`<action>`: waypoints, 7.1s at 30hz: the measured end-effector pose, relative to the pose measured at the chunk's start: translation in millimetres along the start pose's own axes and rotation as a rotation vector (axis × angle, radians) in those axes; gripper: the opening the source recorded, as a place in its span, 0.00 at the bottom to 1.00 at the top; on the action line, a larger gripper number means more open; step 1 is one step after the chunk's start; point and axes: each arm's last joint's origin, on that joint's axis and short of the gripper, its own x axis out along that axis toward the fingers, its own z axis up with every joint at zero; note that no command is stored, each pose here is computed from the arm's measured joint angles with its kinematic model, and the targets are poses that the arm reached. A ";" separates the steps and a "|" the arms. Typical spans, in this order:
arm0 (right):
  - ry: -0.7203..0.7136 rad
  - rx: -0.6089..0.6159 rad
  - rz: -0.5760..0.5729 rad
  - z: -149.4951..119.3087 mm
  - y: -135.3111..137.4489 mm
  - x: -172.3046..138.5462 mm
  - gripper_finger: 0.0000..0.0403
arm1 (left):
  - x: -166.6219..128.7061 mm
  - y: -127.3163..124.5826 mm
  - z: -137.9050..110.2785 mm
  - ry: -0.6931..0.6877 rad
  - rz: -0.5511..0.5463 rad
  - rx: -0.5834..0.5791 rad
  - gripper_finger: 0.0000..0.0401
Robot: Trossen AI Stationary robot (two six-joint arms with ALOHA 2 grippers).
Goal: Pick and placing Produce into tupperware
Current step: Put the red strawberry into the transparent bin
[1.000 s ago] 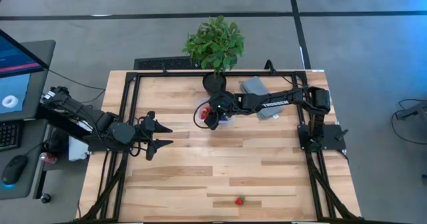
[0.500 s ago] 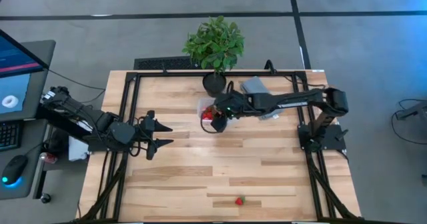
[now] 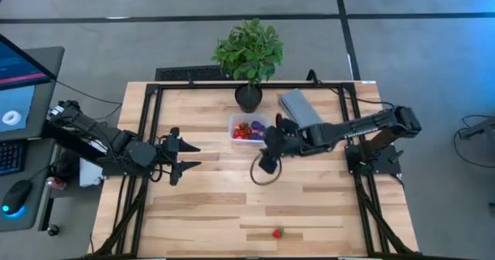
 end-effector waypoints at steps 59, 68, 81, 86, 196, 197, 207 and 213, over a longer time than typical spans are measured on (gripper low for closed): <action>0.244 -0.200 0.290 -197.7 182.0 -12.4 0.50 | 0.0 1.6 -0.3 -0.008 0.047 0.052 0.52; 0.286 -0.279 0.324 -190.0 178.5 -4.9 0.58 | 0.0 2.7 -2.8 0.014 0.057 0.042 0.52; 0.335 -0.318 0.403 -179.4 176.5 3.6 0.63 | -0.2 3.3 -4.1 0.026 0.063 0.010 0.52; 0.327 -0.314 0.410 -177.4 176.7 4.8 0.63 | -0.2 3.3 -4.1 0.026 0.063 0.005 0.52; 0.429 -0.328 0.455 -183.5 176.7 36.8 0.44 | -0.2 4.4 -6.8 0.050 0.073 -0.006 0.52; 0.429 -0.328 0.456 -183.5 176.7 36.8 0.43 | -0.2 4.3 -6.8 0.050 0.073 -0.006 0.52; 0.429 -0.328 0.456 -183.5 176.7 36.8 0.44 | -0.2 4.3 -6.7 0.049 0.073 -0.007 0.52; 0.431 -0.311 0.450 -182.3 175.9 37.8 0.42 | -0.2 4.3 -6.6 0.048 0.073 -0.008 0.52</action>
